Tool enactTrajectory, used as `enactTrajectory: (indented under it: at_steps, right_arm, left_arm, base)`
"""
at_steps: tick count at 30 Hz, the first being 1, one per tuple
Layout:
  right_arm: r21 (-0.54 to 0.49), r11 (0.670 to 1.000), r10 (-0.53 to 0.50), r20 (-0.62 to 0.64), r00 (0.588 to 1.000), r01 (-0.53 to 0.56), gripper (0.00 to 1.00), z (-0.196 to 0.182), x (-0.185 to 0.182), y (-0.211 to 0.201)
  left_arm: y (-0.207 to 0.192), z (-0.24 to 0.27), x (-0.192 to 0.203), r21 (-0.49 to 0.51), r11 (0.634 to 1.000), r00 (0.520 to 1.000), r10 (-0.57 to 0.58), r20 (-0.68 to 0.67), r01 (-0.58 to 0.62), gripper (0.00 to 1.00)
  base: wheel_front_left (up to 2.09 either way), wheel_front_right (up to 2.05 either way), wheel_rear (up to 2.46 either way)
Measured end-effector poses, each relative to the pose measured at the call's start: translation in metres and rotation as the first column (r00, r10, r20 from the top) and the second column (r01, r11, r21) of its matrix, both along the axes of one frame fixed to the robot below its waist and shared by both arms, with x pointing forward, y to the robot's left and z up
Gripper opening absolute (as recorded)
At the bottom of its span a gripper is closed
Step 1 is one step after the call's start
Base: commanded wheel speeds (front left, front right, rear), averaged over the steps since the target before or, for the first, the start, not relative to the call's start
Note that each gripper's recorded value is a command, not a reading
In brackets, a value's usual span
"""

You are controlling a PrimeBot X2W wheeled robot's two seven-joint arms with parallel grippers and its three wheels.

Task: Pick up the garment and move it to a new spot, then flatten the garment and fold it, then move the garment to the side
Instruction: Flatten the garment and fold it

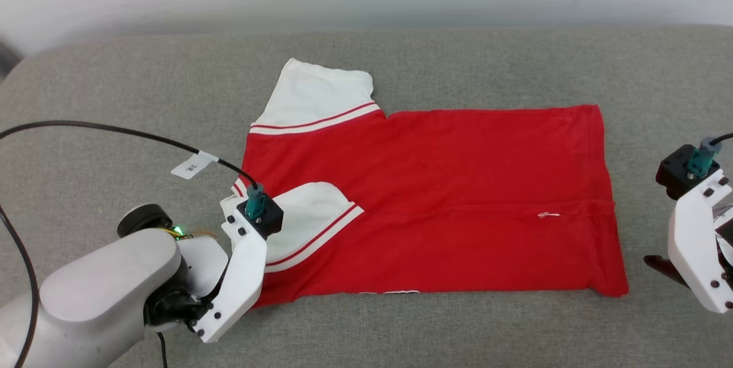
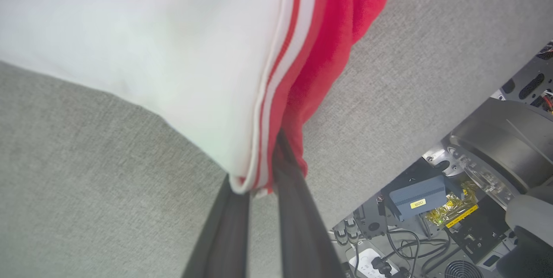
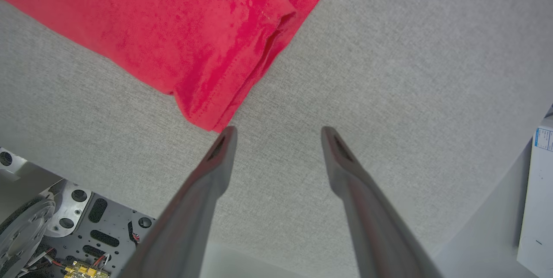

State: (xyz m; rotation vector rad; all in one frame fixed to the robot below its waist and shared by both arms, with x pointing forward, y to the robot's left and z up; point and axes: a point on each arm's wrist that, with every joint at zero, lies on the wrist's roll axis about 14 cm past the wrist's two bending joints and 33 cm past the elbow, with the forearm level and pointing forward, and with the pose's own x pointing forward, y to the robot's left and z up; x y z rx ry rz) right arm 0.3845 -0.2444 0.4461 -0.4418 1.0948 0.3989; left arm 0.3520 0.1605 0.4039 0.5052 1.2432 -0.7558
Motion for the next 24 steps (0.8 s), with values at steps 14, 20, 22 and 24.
enactTrajectory:
  at_steps: [14, 20, 22, 24]
  right_arm:
    - [0.034, 0.999, -0.024, -0.259, 0.966, 0.035, 1.00, -0.081, -0.015, 0.026]
    - [0.062, 0.998, -0.016, -0.223, 0.975, 0.031, 0.00, -0.080, -0.017, 0.027]
    - [0.080, 0.997, -0.006, -0.194, 0.981, 0.022, 0.00, -0.076, -0.017, 0.030]
    - [0.093, 0.995, -0.005, -0.154, 0.988, 0.019, 0.00, -0.068, -0.016, 0.029]
  left_arm:
    - [0.002, -0.012, 0.014, -0.012, 1.000, 1.000, -0.003, -0.012, 0.003, 0.00]
    - [0.005, -0.014, 0.012, -0.009, 1.000, 1.000, 0.005, -0.007, -0.005, 0.00]
    - [0.004, -0.013, 0.009, -0.021, 1.000, 1.000, 0.013, -0.003, -0.013, 0.00]
    - [0.004, -0.011, 0.007, -0.030, 0.999, 1.000, 0.023, 0.007, -0.022, 0.00]
  base:
    - [0.00, 0.00, 0.00]
    - [0.00, 0.00, 0.00]
    - [0.00, 0.00, 0.00]
    - [0.00, 0.00, 0.00]
